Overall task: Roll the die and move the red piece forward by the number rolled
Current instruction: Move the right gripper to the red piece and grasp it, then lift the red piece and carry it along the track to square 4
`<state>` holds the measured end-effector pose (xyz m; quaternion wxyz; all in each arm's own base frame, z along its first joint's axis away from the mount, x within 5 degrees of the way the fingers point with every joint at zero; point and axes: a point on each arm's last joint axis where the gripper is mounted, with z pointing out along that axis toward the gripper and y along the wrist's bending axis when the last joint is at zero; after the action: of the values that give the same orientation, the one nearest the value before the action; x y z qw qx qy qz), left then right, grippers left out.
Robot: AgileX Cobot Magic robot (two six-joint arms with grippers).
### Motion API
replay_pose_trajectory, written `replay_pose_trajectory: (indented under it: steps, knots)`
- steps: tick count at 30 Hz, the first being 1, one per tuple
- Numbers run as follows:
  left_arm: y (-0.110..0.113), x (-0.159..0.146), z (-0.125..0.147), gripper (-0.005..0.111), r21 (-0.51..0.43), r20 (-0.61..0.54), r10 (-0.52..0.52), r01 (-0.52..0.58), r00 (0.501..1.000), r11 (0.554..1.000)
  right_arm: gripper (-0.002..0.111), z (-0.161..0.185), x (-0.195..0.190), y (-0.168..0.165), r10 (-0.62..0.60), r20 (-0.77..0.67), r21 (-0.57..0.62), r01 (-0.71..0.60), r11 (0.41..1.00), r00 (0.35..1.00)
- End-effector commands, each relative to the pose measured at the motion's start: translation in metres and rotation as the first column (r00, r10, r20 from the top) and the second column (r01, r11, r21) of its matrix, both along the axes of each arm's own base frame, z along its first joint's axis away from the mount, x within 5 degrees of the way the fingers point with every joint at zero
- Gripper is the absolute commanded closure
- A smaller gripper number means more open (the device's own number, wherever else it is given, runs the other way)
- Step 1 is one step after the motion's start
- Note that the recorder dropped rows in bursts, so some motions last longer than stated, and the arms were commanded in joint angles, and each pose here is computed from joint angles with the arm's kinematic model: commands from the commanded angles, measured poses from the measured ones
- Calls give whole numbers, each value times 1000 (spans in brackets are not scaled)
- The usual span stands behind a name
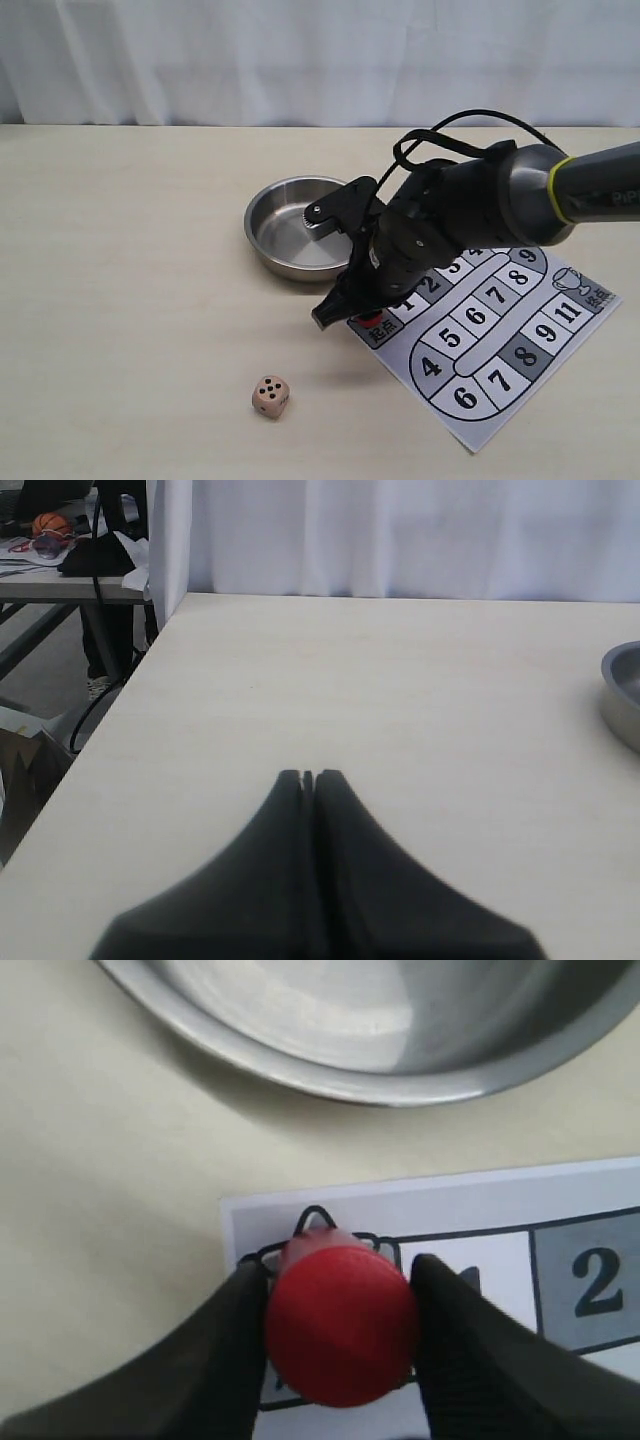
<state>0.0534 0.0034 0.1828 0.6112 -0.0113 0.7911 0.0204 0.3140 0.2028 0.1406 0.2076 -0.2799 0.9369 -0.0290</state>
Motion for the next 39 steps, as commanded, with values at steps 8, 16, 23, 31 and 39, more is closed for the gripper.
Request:
replay_pose_trajectory:
  steps: [8, 16, 23, 31, 39]
  knots:
    - [0, 0, 0, 107, -6, 11, 0, 0, 1000, 1000, 104, 30, 13, -34, -86, 58, -5, 86, 996, 995]
    - [0, 0, 0, 107, -6, 11, 0, 0, 1000, 1000, 104, 16, 24, -55, -204, -6, 30, 204, 978, 979]
    - [0, 0, 0, 107, -6, 11, 0, 0, 1000, 1000, 104, -1, 26, -50, -230, -47, 72, 233, 970, 972]
    - [0, 0, 0, 107, -6, 11, 0, 0, 1000, 1000, 104, -1, 27, -50, -214, -39, 55, 216, 975, 976]
    - [0, 0, 0, 107, -6, 11, 0, 0, 1000, 1000, 104, 21, 42, -63, -246, 14, 60, 245, 968, 969]
